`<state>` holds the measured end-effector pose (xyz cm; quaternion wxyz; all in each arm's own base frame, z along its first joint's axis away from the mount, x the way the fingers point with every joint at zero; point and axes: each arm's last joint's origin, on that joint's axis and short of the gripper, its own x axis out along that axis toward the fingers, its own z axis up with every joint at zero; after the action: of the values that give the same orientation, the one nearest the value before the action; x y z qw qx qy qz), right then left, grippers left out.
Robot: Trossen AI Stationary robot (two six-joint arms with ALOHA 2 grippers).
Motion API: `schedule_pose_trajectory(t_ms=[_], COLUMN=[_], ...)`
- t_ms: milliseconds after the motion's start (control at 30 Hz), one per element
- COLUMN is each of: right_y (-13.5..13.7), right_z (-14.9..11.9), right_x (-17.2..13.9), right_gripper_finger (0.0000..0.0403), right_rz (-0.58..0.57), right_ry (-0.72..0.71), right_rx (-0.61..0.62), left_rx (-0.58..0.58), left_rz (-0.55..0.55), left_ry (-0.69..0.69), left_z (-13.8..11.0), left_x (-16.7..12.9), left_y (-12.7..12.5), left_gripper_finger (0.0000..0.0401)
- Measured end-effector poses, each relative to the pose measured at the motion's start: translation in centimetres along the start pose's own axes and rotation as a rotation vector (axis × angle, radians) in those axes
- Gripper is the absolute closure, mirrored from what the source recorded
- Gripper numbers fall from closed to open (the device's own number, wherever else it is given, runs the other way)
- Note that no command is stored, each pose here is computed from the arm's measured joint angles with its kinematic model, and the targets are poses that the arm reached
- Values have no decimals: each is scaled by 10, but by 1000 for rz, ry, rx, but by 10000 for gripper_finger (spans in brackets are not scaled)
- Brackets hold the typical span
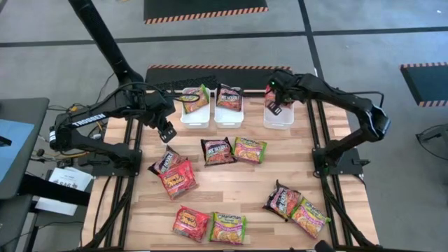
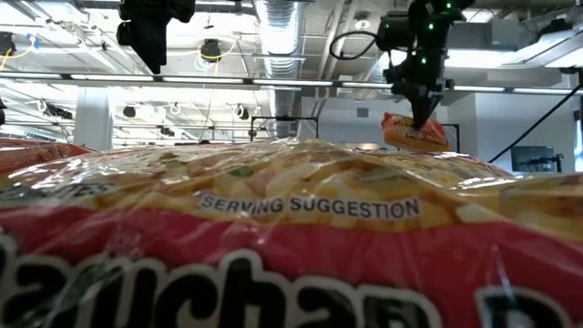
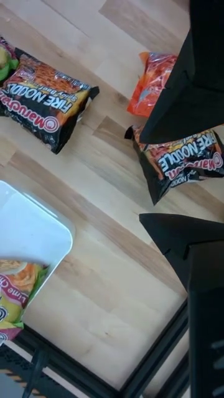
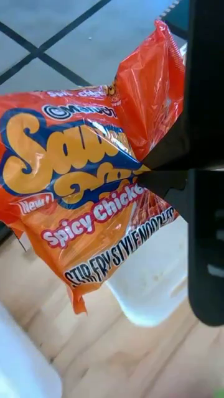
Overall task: Sort Maruchan noodles
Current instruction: Put the orange noodle pack into the right white bin
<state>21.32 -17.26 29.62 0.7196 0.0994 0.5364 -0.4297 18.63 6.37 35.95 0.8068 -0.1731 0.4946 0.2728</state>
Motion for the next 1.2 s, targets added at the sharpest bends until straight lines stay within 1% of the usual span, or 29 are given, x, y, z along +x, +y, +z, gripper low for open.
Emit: schedule_pose_trajectory(t_ms=[133, 267, 500, 667, 733, 900, 1000, 1200], right_y=[-6, -11, -10, -1, 5, 13, 13, 7], right_z=[0, -2, 0, 2, 3, 4, 4, 0], right_x=[12, 19, 26, 41, 49, 57, 57, 59], right_gripper_finger=[400, 400, 400, 399, 399, 399, 399, 399], right_rz=[-13, -23, -24, 12, 3, -8, -39, -48], right_ry=[-22, -5, -27, 26, 55, 80, 82, 121], right_rx=[10, 25, -37, -97, -128, -157, -162, -151], left_rx=[0, 0, 0, 0, 0, 0, 0, 0], left_rz=[0, 0, 0, -1, 0, 3, 4, 21], left_ry=[0, -1, 0, -2, -2, -3, -3, -9], left_z=[0, 0, 0, 0, 0, 0, 0, 0], left_x=[0, 0, 0, 0, 0, 0, 0, 0], left_y=[0, 0, 0, 0, 0, 0, 0, 1], left_gripper_finger=[223, 223, 223, 223, 223, 223, 223, 223])
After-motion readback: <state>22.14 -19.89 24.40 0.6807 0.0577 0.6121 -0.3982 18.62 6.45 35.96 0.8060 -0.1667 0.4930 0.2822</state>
